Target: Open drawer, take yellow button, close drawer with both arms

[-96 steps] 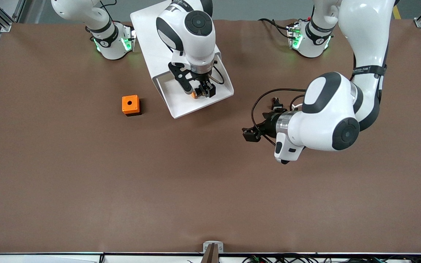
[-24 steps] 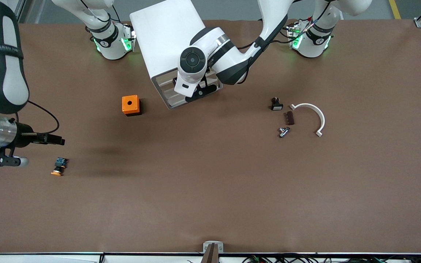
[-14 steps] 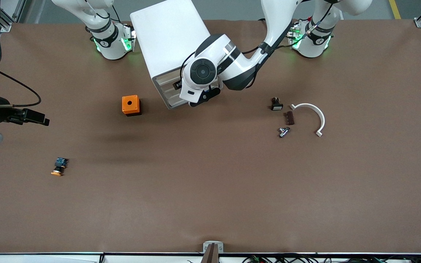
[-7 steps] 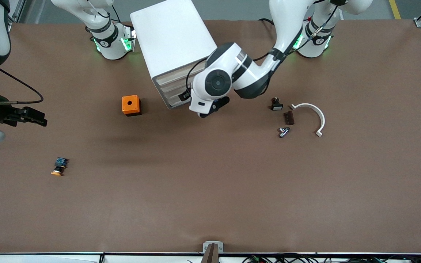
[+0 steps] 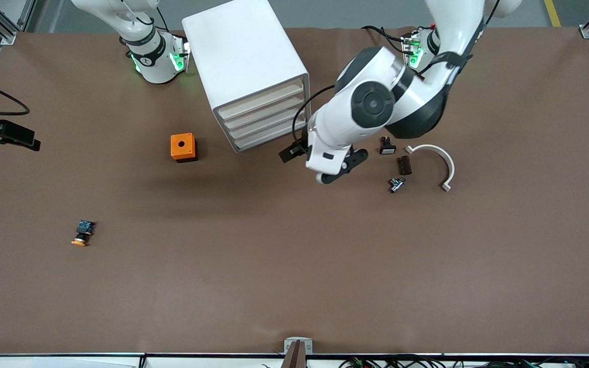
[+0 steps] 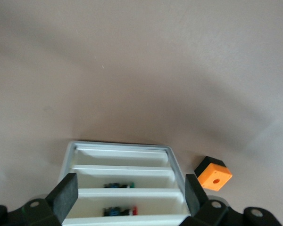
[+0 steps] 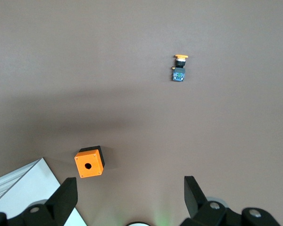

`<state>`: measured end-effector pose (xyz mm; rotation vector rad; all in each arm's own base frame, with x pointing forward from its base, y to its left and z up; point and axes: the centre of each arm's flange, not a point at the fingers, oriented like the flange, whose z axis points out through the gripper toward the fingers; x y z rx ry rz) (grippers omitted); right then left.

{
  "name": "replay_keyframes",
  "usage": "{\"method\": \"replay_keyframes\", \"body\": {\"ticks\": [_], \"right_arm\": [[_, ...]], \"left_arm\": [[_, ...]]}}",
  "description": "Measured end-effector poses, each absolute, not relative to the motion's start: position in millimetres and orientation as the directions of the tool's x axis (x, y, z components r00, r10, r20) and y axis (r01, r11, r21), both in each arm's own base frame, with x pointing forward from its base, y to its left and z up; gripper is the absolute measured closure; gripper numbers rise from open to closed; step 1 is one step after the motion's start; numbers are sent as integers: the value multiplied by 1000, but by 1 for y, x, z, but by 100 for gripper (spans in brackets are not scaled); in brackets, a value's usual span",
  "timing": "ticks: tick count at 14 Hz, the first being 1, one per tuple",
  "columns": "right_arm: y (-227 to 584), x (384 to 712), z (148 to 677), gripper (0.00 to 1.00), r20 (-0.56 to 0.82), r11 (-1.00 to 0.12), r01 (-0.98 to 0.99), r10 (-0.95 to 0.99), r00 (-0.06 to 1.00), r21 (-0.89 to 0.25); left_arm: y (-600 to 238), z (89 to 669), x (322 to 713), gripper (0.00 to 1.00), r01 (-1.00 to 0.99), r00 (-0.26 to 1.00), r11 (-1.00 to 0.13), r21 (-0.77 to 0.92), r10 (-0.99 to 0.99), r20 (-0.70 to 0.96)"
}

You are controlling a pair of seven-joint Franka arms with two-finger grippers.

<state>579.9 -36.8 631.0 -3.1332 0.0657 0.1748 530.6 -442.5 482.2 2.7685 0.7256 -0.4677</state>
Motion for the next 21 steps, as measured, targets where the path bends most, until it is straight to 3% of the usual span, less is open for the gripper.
{"method": "replay_keyframes", "body": {"ticks": [6,12,21], "right_arm": [[-37,575,634,0,-128,-999,-44,-42,991,-12],[-39,548,642,0,-118,-999,-47,-45,992,-19],[-43,536,644,0,-92,-998,-54,-52,994,-22]], "left_arm": [[-304,560,551,0,340,900,-933,116,287,-327],[-200,582,564,0,250,932,-962,110,208,-298],[-68,600,534,0,12,983,-997,81,-3,-185]]}}
